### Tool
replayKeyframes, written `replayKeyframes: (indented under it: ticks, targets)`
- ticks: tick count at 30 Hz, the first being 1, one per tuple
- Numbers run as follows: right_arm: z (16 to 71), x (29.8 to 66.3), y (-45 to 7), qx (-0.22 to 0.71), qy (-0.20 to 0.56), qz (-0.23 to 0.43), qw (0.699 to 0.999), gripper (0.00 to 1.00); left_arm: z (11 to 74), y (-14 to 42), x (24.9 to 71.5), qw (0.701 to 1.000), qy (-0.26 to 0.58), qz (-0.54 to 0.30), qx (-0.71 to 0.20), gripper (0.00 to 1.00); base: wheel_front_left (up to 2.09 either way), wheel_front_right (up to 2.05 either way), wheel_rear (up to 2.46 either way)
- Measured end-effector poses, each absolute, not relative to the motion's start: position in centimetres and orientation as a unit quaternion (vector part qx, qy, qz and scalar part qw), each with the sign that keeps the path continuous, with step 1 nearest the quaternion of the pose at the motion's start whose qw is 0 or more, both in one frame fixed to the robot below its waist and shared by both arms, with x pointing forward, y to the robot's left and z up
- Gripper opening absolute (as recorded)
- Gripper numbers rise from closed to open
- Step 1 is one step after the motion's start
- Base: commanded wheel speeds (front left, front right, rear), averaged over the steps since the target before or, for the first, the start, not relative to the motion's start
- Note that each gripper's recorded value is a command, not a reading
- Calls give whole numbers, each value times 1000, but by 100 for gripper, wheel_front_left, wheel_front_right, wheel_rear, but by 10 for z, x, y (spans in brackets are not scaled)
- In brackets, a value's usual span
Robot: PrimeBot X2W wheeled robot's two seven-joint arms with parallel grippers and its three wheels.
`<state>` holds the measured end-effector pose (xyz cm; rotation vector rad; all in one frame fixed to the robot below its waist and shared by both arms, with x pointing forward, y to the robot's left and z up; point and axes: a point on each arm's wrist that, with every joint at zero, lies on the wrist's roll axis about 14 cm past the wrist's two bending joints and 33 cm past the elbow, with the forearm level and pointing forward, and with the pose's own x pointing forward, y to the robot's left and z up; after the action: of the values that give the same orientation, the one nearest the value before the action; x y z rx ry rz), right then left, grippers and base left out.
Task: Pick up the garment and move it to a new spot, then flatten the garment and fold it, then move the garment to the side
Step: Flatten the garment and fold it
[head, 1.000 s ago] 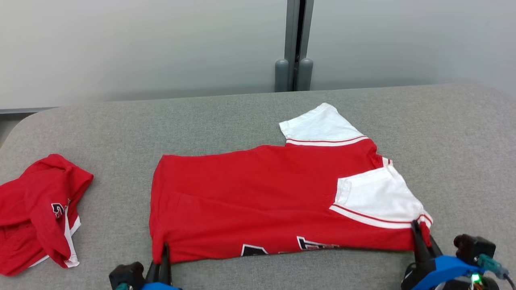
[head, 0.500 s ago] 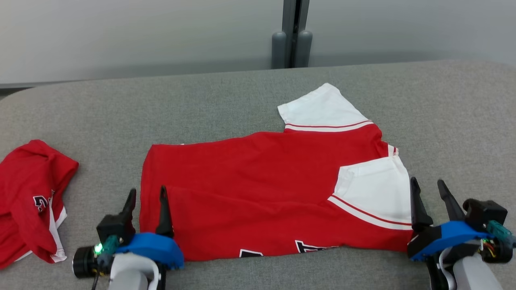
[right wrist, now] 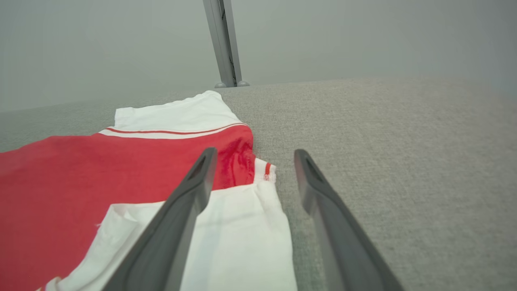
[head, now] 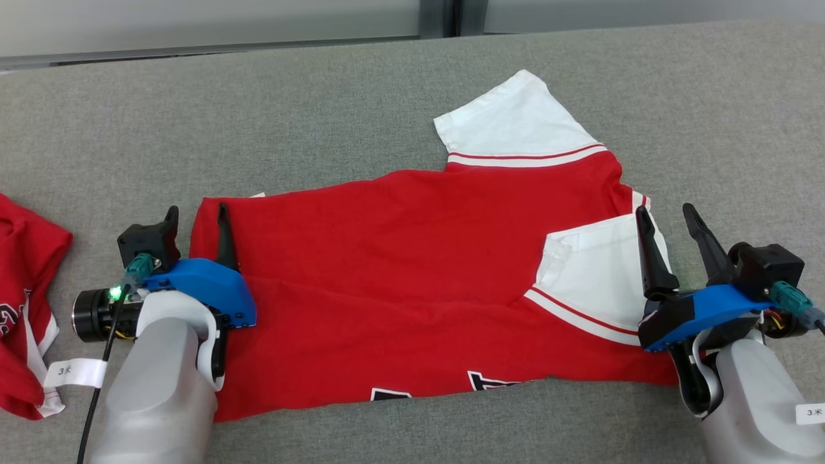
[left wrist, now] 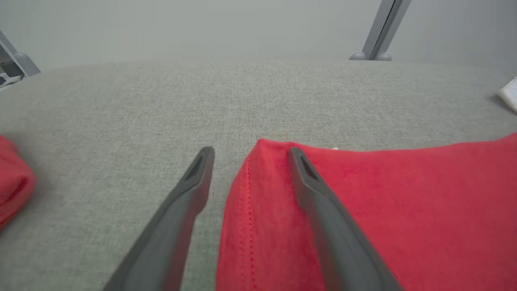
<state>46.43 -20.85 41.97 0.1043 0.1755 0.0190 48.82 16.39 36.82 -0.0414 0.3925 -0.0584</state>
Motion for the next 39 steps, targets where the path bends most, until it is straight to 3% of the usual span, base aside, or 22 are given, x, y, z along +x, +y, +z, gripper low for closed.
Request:
replayKeyframes:
  ticks: [8,9,10,12,30,39]
  targets:
    - [422,474,-206,41,85,23,995,100,348,159,485,971,235,-43,-19,100,0,0,0]
    - [424,477,-206,37,83,27,996,100,347,159,485,970,238,-42,-19,86,0,0,0]
    - [426,482,-205,33,80,32,996,100,346,159,485,970,239,-42,-19,49,0,0,0]
    - [429,491,-203,24,78,41,996,100,345,158,486,969,241,-41,-20,2,0,0,0]
    - [418,608,-175,-35,196,103,975,100,363,164,506,981,189,-44,-10,0,0,0,0]
    - [372,639,-157,-44,267,120,955,100,361,165,508,982,178,-52,-22,0,0,0,0]
